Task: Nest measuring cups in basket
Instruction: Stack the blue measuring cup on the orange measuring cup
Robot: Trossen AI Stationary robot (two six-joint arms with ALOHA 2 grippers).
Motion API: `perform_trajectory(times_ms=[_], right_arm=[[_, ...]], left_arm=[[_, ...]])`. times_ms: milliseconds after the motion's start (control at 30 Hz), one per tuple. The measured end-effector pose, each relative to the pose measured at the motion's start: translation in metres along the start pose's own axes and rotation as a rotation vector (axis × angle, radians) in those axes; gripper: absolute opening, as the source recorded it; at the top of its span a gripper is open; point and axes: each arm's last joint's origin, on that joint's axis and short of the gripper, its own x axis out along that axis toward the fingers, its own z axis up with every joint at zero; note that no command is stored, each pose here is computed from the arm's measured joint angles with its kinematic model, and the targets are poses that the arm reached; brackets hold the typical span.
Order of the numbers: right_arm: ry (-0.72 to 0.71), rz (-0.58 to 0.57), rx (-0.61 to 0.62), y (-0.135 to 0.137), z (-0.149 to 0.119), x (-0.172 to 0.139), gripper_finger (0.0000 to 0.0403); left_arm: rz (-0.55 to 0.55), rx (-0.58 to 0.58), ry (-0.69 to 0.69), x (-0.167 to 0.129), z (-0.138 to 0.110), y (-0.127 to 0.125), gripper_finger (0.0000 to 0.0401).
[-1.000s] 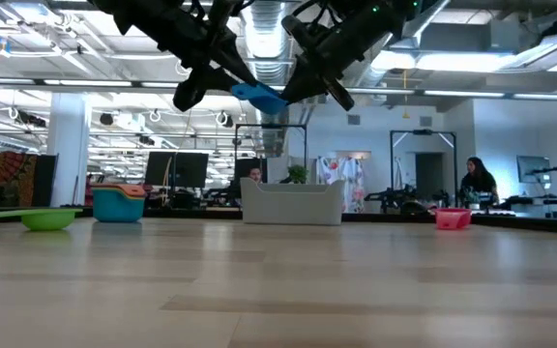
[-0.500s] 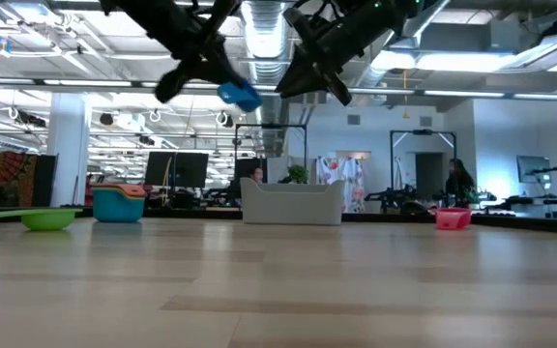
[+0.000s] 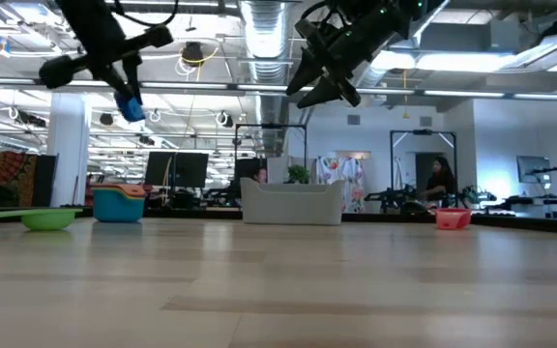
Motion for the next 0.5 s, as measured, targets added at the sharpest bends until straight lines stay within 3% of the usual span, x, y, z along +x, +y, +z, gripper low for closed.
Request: perform_trajectory(times_ms=[100,333,500], right_arm=[[0.002,0.007,-0.004,0.0,0.0,0.0,0.02],[0.023,0.017,-0.046,0.003,-0.003,0.0,0.0184],[0.07,0.021,-0.098,0.004,-0.008,0.0,0.0177]], left_arm=[[-0.017,-0.084,0.003,0.005,-0.005,0.016,0.0],[-0.268,-0.428,-0.057,0.027,-0.02,0.058,0.0],[-0.348,-0.64,-0.098,0.04,-0.03,0.088,0.0]])
